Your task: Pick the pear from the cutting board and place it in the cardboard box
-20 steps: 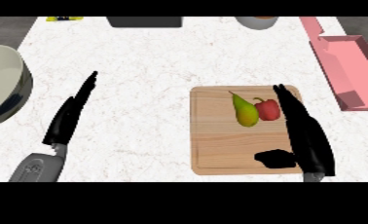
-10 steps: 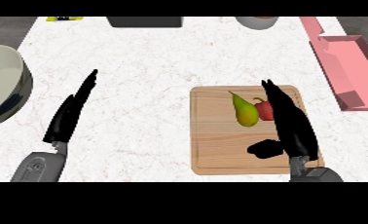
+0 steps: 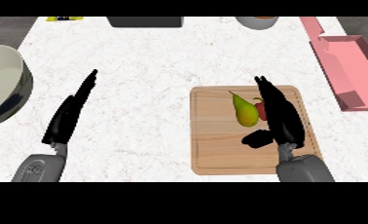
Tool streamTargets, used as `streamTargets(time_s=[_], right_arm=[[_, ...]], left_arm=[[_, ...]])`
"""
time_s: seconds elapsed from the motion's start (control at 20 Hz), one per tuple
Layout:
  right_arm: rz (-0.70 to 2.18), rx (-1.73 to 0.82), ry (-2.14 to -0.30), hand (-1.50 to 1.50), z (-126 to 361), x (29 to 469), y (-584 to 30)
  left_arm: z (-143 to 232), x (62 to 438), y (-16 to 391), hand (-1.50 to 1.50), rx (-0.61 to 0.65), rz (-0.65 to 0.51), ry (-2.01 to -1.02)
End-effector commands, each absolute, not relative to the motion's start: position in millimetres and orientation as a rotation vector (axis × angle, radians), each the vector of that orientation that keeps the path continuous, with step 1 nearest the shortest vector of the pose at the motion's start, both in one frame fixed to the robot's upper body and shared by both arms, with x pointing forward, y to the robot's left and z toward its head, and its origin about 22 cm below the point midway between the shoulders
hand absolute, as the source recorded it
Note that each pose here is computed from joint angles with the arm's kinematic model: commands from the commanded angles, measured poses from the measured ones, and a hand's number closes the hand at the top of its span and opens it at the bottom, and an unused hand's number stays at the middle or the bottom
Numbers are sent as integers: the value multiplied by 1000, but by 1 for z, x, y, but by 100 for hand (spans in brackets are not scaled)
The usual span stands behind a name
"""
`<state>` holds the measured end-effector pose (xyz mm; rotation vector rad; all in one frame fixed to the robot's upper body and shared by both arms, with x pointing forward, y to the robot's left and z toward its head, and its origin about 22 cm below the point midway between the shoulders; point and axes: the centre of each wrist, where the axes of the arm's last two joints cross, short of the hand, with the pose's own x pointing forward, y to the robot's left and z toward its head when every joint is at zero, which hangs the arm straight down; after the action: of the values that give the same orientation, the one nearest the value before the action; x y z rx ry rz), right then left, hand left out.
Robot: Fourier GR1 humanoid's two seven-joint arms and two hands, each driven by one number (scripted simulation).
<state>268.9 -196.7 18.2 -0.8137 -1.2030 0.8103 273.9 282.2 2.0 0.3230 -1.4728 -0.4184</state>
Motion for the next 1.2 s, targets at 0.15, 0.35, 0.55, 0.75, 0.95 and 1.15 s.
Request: streamTargets(time_s=[0.15, 0.35, 0.55, 0.75, 0.95, 1.15], right_arm=[[824, -771, -1211, -150, 3, 277, -189], [812, -733, -1222, -150, -16, 290, -187], [835, -750, -1202, -150, -15, 284, -186], [839, -722, -1208, -150, -30, 282, -185], [851, -695, -1197, 150, -35, 280, -168], [918, -892, -1314, 150, -36, 301, -174]], left_arm=[[-5, 288, 275, 0, 324, -407, -1486], [-18, 284, 285, 0, 330, -415, -1464], [-15, 280, 284, 0, 317, -417, -1472], [-13, 276, 280, 0, 305, -420, -1461], [-16, 283, 306, 0, 325, -417, -1453], [-4, 268, 262, 0, 322, -429, -1459]])
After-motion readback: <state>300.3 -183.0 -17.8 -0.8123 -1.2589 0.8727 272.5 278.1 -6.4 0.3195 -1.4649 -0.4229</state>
